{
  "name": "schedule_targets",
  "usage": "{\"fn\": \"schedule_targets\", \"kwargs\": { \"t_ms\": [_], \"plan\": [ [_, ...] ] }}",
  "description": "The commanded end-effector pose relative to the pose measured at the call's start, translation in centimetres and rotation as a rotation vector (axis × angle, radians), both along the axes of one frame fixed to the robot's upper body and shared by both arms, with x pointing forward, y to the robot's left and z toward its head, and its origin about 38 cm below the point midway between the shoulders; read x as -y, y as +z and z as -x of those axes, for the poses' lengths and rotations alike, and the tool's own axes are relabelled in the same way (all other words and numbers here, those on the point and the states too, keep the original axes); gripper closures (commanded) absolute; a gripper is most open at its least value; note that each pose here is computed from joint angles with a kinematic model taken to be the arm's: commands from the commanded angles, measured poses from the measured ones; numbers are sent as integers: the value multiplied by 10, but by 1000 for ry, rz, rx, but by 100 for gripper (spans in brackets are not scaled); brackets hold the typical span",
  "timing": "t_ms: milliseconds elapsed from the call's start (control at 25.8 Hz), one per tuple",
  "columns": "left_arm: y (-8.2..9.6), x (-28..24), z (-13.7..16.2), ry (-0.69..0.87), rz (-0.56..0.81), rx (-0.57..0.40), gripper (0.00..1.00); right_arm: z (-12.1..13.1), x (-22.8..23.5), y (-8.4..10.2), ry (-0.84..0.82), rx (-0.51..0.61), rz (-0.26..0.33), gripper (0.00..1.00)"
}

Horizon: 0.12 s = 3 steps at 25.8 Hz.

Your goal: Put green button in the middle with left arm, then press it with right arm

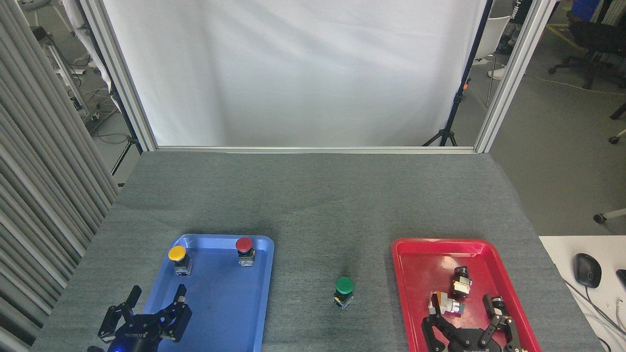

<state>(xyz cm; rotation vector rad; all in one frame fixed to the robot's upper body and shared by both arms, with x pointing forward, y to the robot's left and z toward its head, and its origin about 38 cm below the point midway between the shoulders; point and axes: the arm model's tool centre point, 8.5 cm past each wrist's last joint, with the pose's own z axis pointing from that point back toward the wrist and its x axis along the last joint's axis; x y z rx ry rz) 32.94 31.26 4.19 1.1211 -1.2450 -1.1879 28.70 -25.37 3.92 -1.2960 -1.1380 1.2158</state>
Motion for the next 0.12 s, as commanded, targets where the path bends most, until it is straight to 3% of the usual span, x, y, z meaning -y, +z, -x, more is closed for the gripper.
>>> {"fn": "schedule_targets", "kwargs": {
  "t_ms": [0, 78],
  "plan": [
    [0, 0, 0, 1, 0, -1, 0, 1, 1, -1, 6, -2, -1, 0],
    [0, 0, 0, 1, 0, -2, 0, 1, 1, -1, 6, -4, -2, 0]
  ]
}}
